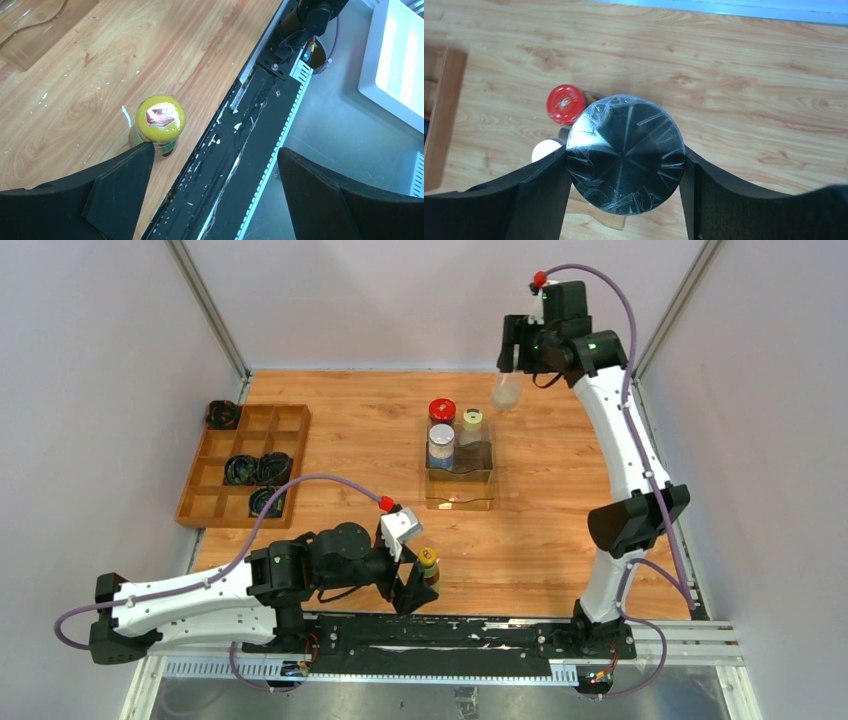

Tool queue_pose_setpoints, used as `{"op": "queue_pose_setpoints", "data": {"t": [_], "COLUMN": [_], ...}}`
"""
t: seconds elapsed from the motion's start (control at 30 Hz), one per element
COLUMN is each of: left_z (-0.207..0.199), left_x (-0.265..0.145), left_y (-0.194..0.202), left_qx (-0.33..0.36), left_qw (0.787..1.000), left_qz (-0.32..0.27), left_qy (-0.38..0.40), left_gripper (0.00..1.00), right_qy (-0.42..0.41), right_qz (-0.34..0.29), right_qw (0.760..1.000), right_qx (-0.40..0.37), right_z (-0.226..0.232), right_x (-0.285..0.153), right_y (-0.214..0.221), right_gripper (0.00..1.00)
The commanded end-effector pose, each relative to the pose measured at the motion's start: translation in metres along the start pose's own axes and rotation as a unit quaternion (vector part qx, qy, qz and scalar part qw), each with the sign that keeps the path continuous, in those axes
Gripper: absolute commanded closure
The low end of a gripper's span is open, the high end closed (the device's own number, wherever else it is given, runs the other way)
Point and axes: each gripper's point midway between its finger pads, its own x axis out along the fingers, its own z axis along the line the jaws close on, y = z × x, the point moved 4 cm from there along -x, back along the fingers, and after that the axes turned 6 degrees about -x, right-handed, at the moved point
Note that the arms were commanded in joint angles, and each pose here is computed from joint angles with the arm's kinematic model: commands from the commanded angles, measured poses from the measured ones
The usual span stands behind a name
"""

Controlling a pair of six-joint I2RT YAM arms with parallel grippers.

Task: Organize the condiment bottles
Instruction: Place the bottle in the storage box.

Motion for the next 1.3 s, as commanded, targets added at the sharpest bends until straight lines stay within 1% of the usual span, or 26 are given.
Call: {"op": "queue_pose_setpoints", "data": {"t": [0.0,0.07,0.2,0.37,0.73,1.27], "left_z": [0.001,0.002,0.002,0.003,0.002,0.003], "left_x": [-0.002,-0.003,-0.004,-0.004,0.001,0.005], "left_y": [0.002,0.003,0.005,0.007,0.007,0.011], "left_qx": [-0.002,-0.004,-0.010,-0.013,-0.017,-0.018], "left_qw": [1.000,1.000,1.000,1.000,1.000,1.000], "left_qz": [-0.003,-0.003,-0.004,-0.006,-0.005,0.002], "left_qy": [0.006,0.006,0.007,0.008,0.010,0.007], "left_gripper": [0.00,0.00,0.00,0.00,0.00,0.00], "right_qy": [-0.015,-0.004,-0.008,-0.022,-0.038,-0.058], "right_qz": [-0.014,-0.010,-0.003,0.003,0.007,-0.003], "right_qw": [0.999,0.999,0.999,0.998,0.998,0.997], "right_qx": [-0.026,-0.034,-0.049,-0.051,-0.049,-0.058], "right_z": [0.030,0.038,0.057,0.069,0.071,0.081], "right_x": [-0.009,-0.008,-0.010,-0.010,-0.009,0.011], "right_y": [-0.008,-0.005,0.007,0.028,0.064,0.081], "right_gripper": [0.45,0.45,0.45,0.45,0.45,0.44]}}
